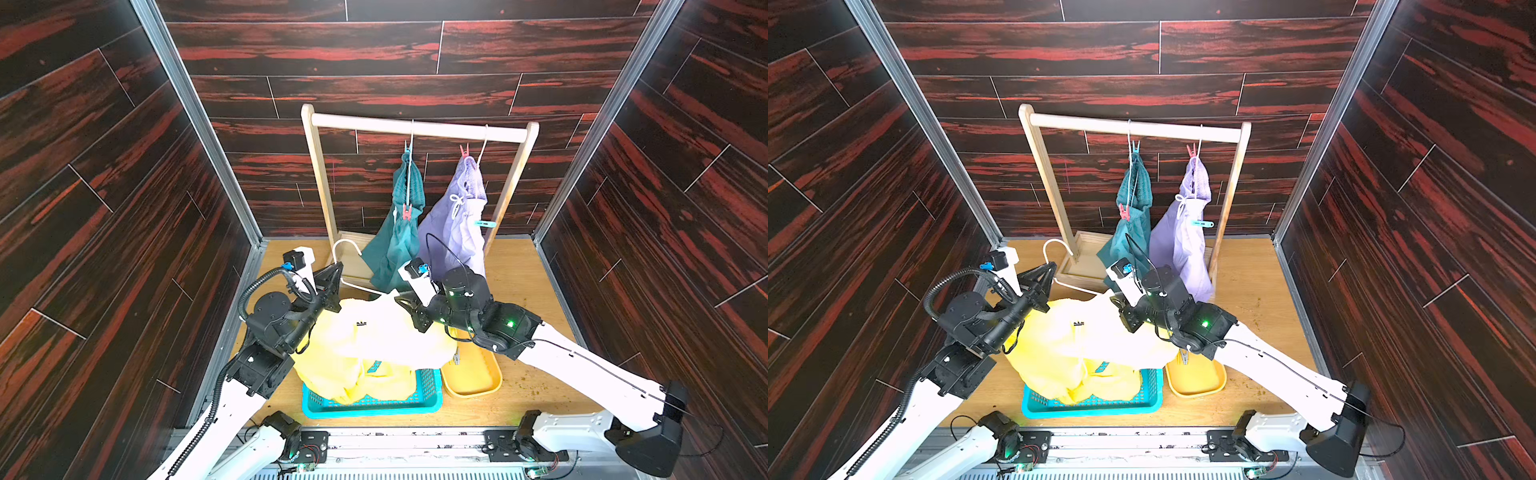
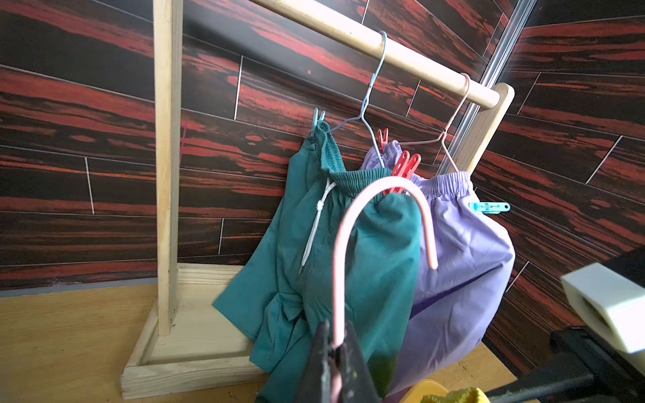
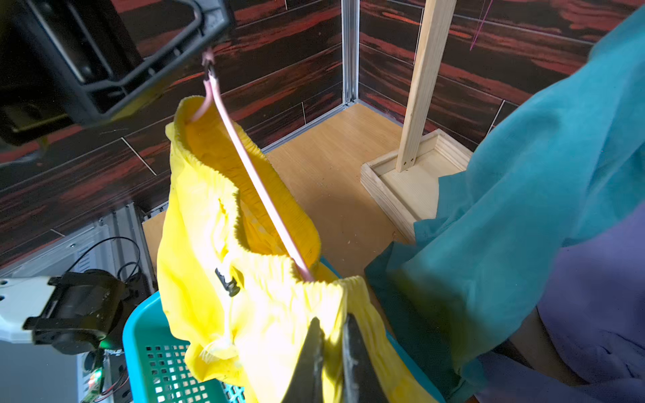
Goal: Remove the clothespins securing shorts to the hanger
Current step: Remove the shorts from the hanger.
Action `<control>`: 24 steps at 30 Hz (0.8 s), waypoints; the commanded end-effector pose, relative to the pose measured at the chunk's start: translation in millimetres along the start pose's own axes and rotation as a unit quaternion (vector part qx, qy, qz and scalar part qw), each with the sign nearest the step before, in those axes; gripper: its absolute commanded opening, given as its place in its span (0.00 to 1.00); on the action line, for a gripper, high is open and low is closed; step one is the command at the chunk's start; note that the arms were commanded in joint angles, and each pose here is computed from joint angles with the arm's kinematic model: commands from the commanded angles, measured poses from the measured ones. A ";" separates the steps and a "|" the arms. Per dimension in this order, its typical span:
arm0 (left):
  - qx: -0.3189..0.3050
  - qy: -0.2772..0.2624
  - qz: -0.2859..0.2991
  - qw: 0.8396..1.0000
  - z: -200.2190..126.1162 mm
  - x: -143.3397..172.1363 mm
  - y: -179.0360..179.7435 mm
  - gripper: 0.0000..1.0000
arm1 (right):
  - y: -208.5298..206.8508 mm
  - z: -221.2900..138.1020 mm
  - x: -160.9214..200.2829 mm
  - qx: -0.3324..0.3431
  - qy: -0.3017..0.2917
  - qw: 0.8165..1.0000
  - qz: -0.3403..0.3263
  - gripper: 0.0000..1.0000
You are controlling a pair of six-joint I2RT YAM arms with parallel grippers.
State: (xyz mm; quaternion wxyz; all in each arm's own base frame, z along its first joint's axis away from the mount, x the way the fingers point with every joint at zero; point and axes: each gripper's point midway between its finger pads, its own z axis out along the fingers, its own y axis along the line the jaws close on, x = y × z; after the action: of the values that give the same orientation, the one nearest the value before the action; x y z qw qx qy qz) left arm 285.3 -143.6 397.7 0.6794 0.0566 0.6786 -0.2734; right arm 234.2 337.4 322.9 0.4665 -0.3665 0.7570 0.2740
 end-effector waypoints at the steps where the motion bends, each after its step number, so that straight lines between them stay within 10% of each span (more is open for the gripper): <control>1: -0.007 -0.086 -0.001 0.996 -13.8 -56.0 -4.1 0.00 | -19.9 -10.2 17.7 0.047 0.021 0.999 0.011 0.00; 24: -0.086 -0.087 -0.038 0.992 -18.1 -53.2 24.2 0.00 | -52.4 -76.4 69.7 0.129 -0.071 0.986 0.083 0.00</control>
State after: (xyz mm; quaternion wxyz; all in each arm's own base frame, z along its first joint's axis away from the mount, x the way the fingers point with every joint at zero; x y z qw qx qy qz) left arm 291.5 -117.5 404.0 0.6884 -0.0296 0.6793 -0.2526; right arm 215.7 243.7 282.5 0.5169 -0.2459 0.7839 0.2406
